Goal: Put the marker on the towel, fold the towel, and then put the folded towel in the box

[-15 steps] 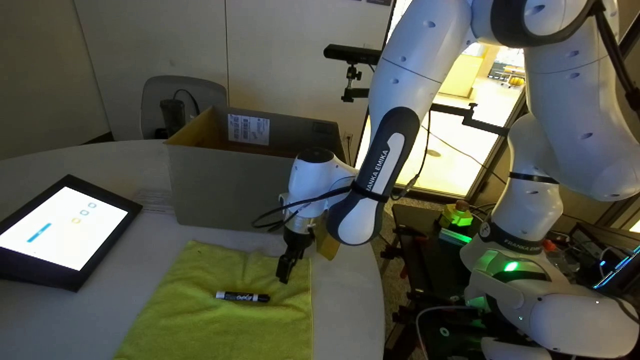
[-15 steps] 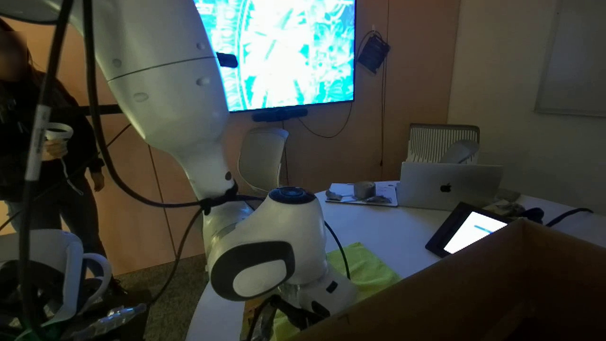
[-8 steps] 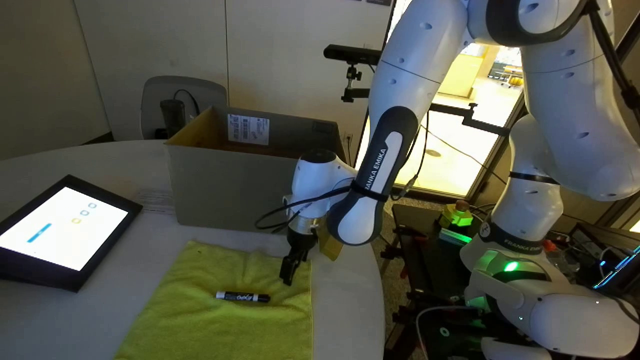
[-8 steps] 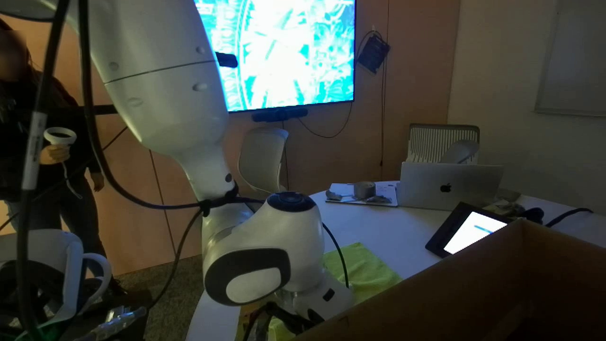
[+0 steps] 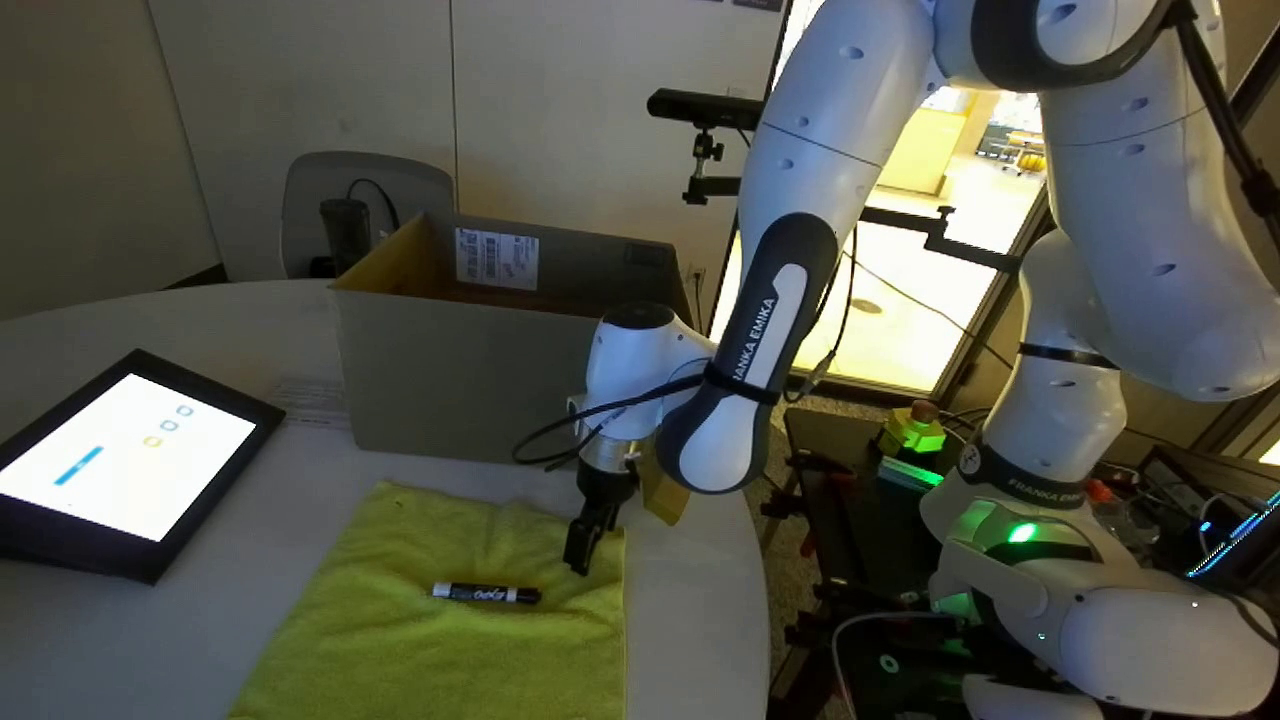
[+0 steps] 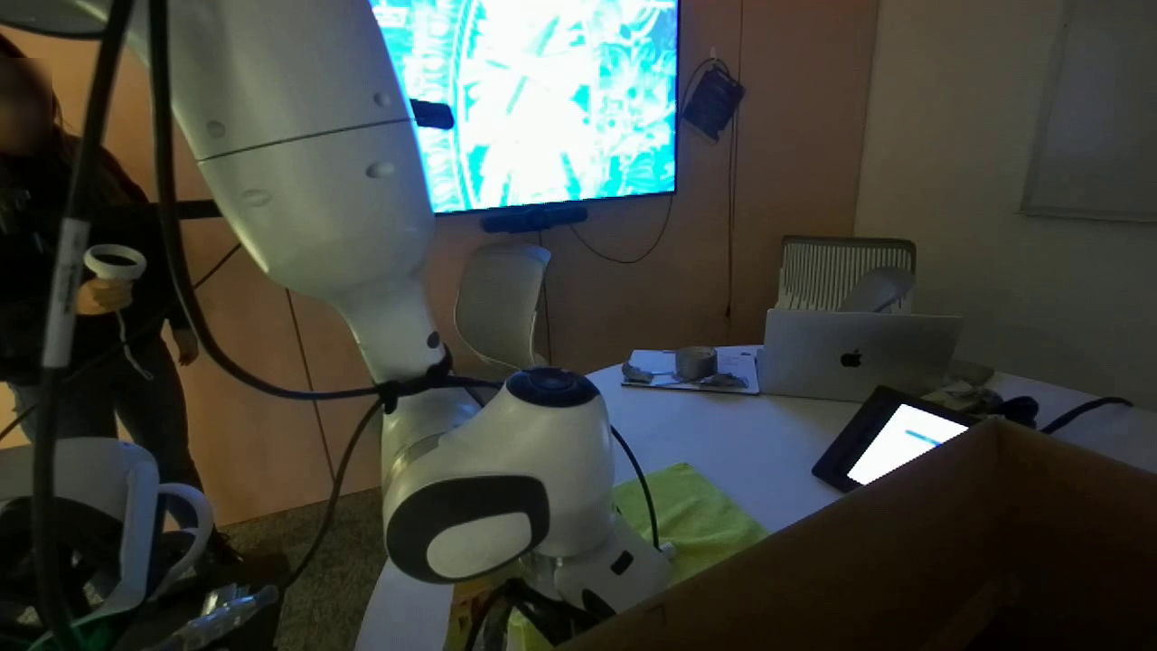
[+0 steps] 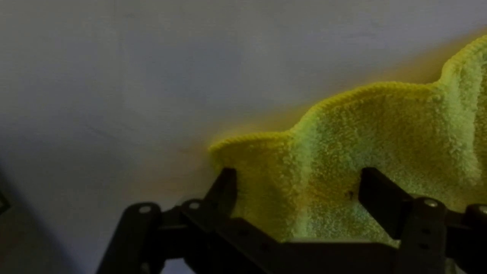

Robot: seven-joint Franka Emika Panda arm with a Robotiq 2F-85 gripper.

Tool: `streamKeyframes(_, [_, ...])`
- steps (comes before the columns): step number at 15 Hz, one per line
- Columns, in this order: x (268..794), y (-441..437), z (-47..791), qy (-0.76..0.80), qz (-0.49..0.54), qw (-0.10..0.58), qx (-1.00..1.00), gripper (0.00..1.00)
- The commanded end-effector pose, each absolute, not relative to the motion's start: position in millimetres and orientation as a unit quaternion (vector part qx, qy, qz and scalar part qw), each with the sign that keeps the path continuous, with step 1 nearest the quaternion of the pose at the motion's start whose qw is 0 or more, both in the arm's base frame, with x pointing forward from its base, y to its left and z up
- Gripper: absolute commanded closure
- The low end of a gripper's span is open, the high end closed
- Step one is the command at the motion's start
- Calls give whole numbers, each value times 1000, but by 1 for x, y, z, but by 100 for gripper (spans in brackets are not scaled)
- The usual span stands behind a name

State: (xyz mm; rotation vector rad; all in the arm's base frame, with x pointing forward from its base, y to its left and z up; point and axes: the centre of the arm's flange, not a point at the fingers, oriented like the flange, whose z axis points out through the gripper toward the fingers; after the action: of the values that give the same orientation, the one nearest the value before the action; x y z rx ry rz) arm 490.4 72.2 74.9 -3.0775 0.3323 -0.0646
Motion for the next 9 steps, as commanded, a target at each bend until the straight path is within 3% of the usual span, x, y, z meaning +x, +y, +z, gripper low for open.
streamKeyframes(1, [483,73,70,103,-16,36,-994,47])
streamKeyframes(6, [485,78,71,88,-7,71,-994,87])
streamKeyframes(9, [487,84,69,60,6,120,-991,94])
